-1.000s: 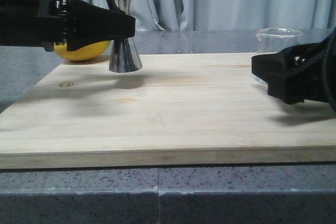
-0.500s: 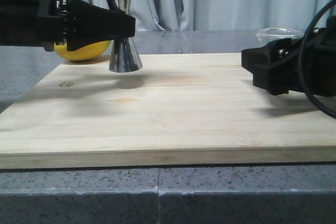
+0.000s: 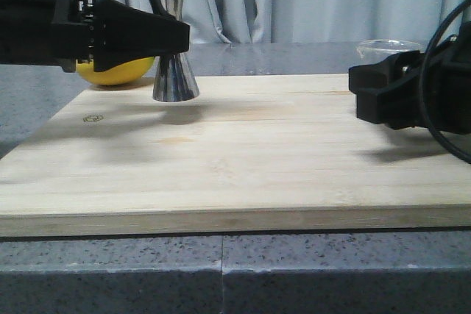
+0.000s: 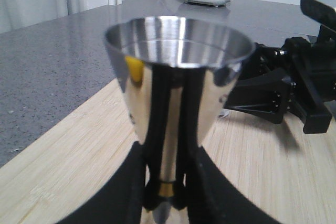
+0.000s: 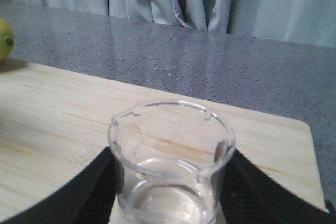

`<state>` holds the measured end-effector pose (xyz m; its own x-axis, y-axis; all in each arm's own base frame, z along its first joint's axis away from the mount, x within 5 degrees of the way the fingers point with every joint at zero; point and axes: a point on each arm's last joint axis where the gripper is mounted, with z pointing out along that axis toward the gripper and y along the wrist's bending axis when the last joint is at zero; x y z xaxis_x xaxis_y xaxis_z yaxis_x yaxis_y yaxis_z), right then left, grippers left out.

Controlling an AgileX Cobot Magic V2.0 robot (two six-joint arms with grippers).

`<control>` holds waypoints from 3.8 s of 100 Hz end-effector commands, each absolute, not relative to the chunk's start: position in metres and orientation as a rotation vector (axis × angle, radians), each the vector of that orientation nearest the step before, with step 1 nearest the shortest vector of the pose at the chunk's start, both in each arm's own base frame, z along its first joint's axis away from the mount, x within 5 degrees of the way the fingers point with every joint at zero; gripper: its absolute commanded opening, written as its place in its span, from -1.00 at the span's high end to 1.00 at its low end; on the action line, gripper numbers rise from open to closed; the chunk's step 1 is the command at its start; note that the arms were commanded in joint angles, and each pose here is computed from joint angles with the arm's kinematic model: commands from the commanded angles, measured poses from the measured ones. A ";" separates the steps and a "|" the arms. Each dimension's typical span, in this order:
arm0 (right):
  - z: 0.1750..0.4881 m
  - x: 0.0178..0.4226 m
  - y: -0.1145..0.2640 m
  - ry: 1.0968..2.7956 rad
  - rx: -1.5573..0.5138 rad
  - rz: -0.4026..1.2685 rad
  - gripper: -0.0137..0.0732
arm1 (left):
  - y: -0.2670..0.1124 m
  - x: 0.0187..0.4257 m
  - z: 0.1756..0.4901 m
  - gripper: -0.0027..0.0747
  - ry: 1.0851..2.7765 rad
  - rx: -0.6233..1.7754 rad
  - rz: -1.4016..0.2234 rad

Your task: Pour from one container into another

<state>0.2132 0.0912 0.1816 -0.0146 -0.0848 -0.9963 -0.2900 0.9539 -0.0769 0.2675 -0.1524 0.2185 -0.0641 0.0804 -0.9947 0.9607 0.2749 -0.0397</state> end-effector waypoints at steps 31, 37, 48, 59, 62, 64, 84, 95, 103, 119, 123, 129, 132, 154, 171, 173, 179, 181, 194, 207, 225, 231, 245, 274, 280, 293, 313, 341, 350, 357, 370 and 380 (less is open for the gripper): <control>0.199 0.216 0.092 1.460 -0.266 0.176 0.22 | -0.156 0.255 0.255 0.98 1.179 1.000 -1.144; 0.199 0.216 0.092 1.458 -0.266 0.176 0.24 | -0.156 0.255 0.255 0.98 1.179 1.000 -1.144; 0.199 0.216 0.091 1.459 -0.265 0.175 0.24 | -0.156 0.255 0.255 0.98 1.179 1.000 -1.144; 0.199 0.216 0.091 1.455 -0.264 0.175 0.24 | -0.156 0.255 0.255 0.98 1.179 1.000 -1.144; 0.199 0.216 0.091 1.455 -0.264 0.175 0.24 | -0.156 0.255 0.255 0.98 1.179 1.000 -1.144; 0.199 0.216 0.091 1.453 -0.263 0.175 0.24 | -0.156 0.255 0.255 0.98 1.179 1.000 -1.144; 0.202 0.216 0.091 1.428 -0.256 0.176 0.24 | -0.156 0.255 0.255 0.98 1.179 1.000 -1.144; 0.203 0.216 0.091 1.422 -0.255 0.176 0.24 | -0.156 0.255 0.255 0.98 1.180 0.999 -1.145; 0.205 0.218 0.092 1.413 -0.252 0.178 0.24 | -0.156 0.255 0.255 0.98 1.180 0.999 -1.145; 0.217 0.224 0.096 1.390 -0.247 0.194 0.24 | -0.156 0.255 0.255 0.98 1.180 0.999 -1.145; 0.222 0.225 0.097 1.387 -0.247 0.200 0.24 | -0.156 0.255 0.255 0.98 1.180 0.999 -1.145; 0.229 0.228 0.099 1.381 -0.249 0.205 0.24 | -0.156 0.255 0.255 0.98 1.180 0.999 -1.145; 0.233 0.229 0.100 1.378 -0.256 0.201 0.24 | -0.156 0.255 0.255 0.98 1.180 0.999 -1.145; 0.261 0.237 0.111 1.380 -0.343 0.223 0.24 | -0.158 0.254 0.255 0.98 1.178 1.004 -1.153; 0.285 0.241 0.119 1.356 -0.404 0.235 0.24 | -0.166 0.249 0.255 0.98 1.165 1.026 -1.178; 0.289 0.241 0.119 1.349 -0.408 0.236 0.24 | -0.167 0.248 0.255 0.98 1.164 1.028 -1.180; 0.297 0.241 0.121 1.337 -0.428 0.236 0.24 | -0.168 0.248 0.255 0.98 1.163 1.031 -1.184; 0.301 0.241 0.121 1.332 -0.435 0.236 0.24 | -0.168 0.248 0.255 0.98 1.163 1.031 -1.184; 0.319 0.240 0.124 1.328 -0.500 0.223 0.24 | -0.168 0.248 0.255 0.98 1.163 1.031 -1.184; 0.336 0.236 0.126 1.323 -0.562 0.202 0.24 | -0.169 0.247 0.255 0.98 1.162 1.033 -1.186; 0.352 0.232 0.126 1.328 -0.621 0.167 0.24 | -0.176 0.242 0.255 0.98 1.149 1.050 -1.210; 0.357 0.230 0.127 1.330 -0.644 0.155 0.24 | -0.178 0.241 0.255 0.98 1.146 1.051 -1.216; 0.367 0.223 0.132 1.311 -0.709 0.139 0.24 | -0.181 0.239 0.256 0.98 1.141 1.050 -1.224; 0.380 0.214 0.143 1.305 -0.803 0.121 0.24 | -0.188 0.234 0.256 0.98 1.129 1.071 -1.248; 0.380 0.213 0.144 1.303 -0.827 0.110 0.24 | -0.190 0.232 0.256 0.98 1.125 1.077 -1.255; 0.379 0.211 0.145 1.310 -0.846 0.104 0.24 | -0.190 0.232 0.256 0.98 1.125 1.077 -1.255; 0.376 0.207 0.152 1.299 -0.904 0.096 0.24 | -0.190 0.232 0.256 0.98 1.125 1.079 -1.255; 0.376 0.206 0.153 1.277 -0.951 0.058 0.24 | -0.190 0.231 0.255 0.98 1.125 1.088 -1.256; 0.376 0.206 0.153 1.268 -0.963 0.047 0.24 | -0.190 0.231 0.255 0.98 1.125 1.088 -1.256; 0.375 0.206 0.153 1.265 -0.969 0.042 0.24 | -0.190 0.231 0.255 0.98 1.132 1.084 -1.264; 0.375 0.206 0.153 1.257 -0.981 0.031 0.24 | -0.190 0.231 0.255 0.98 1.137 1.080 -1.270; 0.375 0.206 0.153 1.251 -0.989 0.024 0.24 | -0.190 0.231 0.255 0.98 1.137 1.080 -1.270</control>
<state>0.2123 0.1543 0.3483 0.2548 -0.5457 -0.7983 -0.5635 0.5871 -0.5812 0.2435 -0.1883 0.2188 -0.0695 0.0853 -0.9939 0.9885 0.1398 -0.0572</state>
